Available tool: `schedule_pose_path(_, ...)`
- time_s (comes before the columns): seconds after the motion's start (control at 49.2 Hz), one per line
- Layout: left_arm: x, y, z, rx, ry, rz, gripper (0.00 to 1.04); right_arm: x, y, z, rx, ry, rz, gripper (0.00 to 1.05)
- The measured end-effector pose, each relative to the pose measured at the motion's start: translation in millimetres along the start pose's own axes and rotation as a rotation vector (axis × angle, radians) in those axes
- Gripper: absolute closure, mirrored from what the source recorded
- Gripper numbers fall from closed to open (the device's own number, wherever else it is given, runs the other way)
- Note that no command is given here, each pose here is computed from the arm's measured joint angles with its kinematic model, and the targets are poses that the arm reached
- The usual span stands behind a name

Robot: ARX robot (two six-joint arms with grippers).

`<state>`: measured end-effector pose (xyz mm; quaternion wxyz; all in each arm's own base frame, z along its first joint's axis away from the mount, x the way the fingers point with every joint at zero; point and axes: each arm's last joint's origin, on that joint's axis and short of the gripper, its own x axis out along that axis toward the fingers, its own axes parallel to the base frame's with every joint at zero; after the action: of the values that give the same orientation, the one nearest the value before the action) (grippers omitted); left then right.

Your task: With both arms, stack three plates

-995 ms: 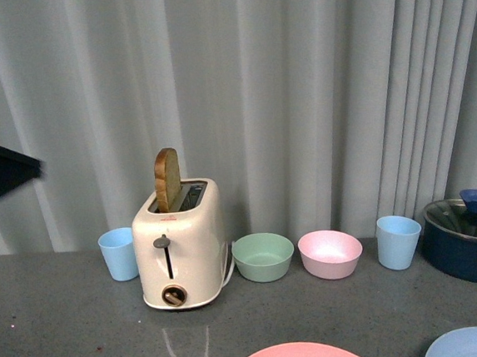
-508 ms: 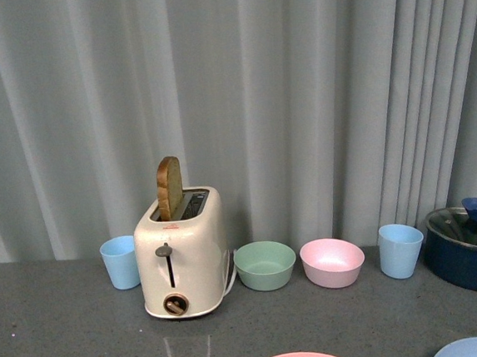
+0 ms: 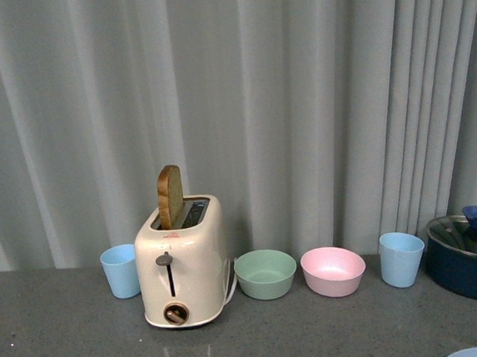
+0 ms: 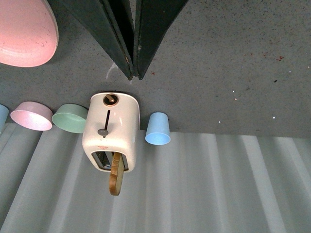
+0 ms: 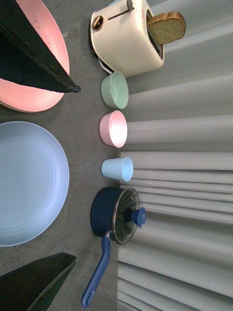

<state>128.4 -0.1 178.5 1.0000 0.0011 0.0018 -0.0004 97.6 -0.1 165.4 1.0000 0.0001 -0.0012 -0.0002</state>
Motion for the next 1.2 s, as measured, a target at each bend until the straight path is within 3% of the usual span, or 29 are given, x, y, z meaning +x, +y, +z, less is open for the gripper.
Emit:
schedule_pose_path(1.117, -32, 0, -6, -0.003, -0.027, 0.000, 1.01, 0, 0, 0, 0.000, 0.000, 0.000, 0.07)
schedule_pose_path(1.198, -32, 0, -6, -0.004, -0.027, 0.000, 0.92, 0, 0, 0, 0.000, 0.000, 0.000, 0.07)
